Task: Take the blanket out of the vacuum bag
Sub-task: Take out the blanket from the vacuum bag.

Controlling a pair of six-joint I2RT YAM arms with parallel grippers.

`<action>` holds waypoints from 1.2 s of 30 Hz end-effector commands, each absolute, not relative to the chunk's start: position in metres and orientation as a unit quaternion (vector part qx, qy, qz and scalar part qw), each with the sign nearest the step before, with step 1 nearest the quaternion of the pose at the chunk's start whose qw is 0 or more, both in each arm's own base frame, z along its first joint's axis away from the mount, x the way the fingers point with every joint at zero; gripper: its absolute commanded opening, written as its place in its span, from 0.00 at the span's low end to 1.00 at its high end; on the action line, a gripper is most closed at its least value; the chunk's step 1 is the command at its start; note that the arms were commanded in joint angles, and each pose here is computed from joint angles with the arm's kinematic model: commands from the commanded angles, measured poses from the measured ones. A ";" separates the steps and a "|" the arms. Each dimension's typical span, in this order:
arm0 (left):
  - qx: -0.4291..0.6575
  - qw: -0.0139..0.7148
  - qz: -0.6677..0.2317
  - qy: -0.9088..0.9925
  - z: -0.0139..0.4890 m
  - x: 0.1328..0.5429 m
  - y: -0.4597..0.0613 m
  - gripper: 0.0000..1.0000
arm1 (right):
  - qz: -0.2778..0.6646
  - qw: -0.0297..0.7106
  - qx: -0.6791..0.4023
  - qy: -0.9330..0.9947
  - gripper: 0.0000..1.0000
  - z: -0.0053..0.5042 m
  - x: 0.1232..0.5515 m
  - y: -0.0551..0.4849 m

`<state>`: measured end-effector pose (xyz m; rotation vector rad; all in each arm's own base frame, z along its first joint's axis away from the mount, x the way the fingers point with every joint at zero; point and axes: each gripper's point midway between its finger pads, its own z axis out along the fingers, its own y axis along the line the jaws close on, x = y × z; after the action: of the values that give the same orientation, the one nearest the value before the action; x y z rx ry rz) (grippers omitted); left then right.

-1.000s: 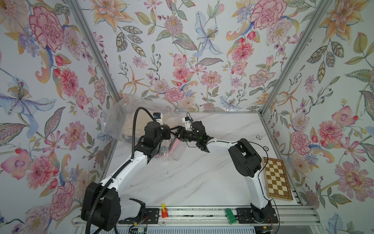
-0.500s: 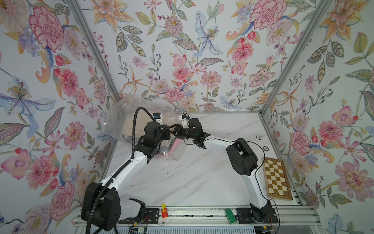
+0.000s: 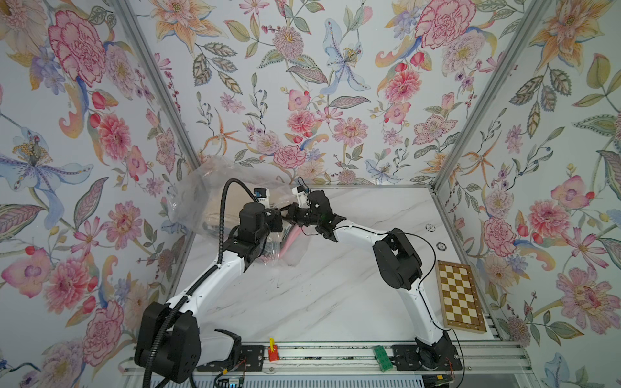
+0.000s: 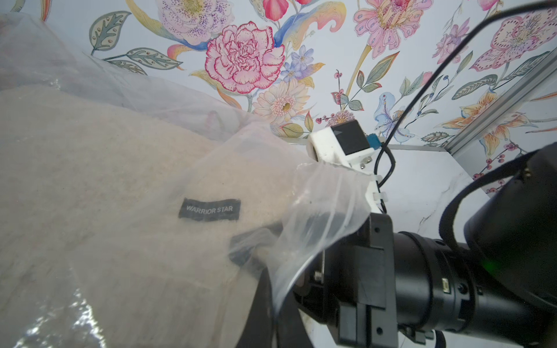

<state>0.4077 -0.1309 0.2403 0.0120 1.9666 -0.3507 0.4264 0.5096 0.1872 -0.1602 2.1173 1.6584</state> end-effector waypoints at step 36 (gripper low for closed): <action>-0.052 0.556 -0.123 0.821 0.232 0.417 -0.091 0.00 | 0.606 0.250 -0.045 0.754 0.59 0.196 0.390 0.436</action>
<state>0.4161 -0.0999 0.2338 -0.1079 1.9386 -0.3158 0.3841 0.4337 0.1917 -0.1081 2.1028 1.6297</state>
